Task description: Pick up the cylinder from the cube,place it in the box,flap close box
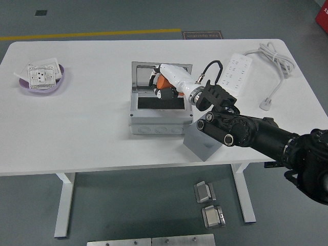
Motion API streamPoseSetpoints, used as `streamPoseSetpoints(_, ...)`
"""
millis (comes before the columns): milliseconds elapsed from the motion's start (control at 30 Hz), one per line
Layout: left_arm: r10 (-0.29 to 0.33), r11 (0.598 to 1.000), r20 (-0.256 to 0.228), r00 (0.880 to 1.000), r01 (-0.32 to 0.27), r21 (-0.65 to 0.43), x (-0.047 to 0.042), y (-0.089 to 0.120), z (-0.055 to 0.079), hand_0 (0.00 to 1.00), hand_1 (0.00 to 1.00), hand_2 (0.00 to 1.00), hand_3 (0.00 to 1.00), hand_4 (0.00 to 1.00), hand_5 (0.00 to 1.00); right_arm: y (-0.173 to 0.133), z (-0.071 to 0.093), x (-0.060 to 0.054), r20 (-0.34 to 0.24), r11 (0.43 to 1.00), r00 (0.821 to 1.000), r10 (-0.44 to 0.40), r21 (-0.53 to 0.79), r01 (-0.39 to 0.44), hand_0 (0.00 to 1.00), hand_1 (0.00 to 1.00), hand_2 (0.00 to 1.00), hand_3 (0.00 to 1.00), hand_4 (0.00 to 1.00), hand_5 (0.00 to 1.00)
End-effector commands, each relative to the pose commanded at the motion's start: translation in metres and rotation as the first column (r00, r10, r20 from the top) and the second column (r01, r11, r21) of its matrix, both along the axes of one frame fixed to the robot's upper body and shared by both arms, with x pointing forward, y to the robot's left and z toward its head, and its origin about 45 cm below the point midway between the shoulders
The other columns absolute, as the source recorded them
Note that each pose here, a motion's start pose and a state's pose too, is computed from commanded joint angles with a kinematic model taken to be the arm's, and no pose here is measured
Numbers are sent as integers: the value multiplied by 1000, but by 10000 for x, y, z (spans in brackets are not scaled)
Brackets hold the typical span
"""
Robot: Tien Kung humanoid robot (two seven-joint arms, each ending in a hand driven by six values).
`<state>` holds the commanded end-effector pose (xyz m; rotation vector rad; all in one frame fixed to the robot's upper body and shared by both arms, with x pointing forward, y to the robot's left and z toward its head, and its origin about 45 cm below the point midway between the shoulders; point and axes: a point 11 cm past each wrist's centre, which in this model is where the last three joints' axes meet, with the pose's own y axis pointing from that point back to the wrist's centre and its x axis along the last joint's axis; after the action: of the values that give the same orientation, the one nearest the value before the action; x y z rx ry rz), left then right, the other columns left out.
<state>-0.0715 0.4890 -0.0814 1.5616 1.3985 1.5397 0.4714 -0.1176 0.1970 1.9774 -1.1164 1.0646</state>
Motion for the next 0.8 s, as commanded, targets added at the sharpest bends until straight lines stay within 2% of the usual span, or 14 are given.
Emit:
streamPoseSetpoints(67,-2,1000,1,1000,2,0,9,-2,-2,932,897,899,962,998,603,-1,1,2,-3,1000,1000,0,1,0,40,101,223,201,2,2)
streamPoseSetpoints(233,-7,1000,3,1000,7,-2,28,-5,-5,932,897,899,962,998,603,17,-1,-1,-15,1000,1000,16,-4,-16,40,101,223,201,2,2)
streamPoseSetpoints(267,-8,1000,4,1000,8,-1,32,-4,-5,932,898,899,962,998,604,19,-9,-4,-20,1000,1000,22,-7,-22,95,146,290,275,8,21)
streamPoseSetpoints(433,-11,1000,5,1000,11,0,40,0,-4,932,898,899,962,998,604,6,-68,-21,-48,999,998,44,-19,-45,95,146,290,275,8,21)
streamPoseSetpoints(467,-12,1000,4,1000,12,0,39,-1,-4,932,899,899,963,998,606,3,-78,-24,-52,999,998,47,-21,-48,314,354,519,621,406,35)
streamPoseSetpoints(633,-14,1000,4,1000,14,-2,41,-6,-7,932,899,899,963,998,606,-4,-111,-40,-60,998,996,63,-25,-64,314,354,519,621,406,35)
streamPoseSetpoints(667,-14,1000,5,1000,14,-2,44,-7,-8,932,900,899,963,998,607,-2,-112,-42,-59,997,996,65,-25,-66,479,561,625,701,517,214)
streamPoseSetpoints(800,-15,1000,7,1000,15,-3,54,-12,-11,932,900,899,963,998,607,11,-102,-47,-50,997,996,73,-24,-74,479,561,625,701,517,214)
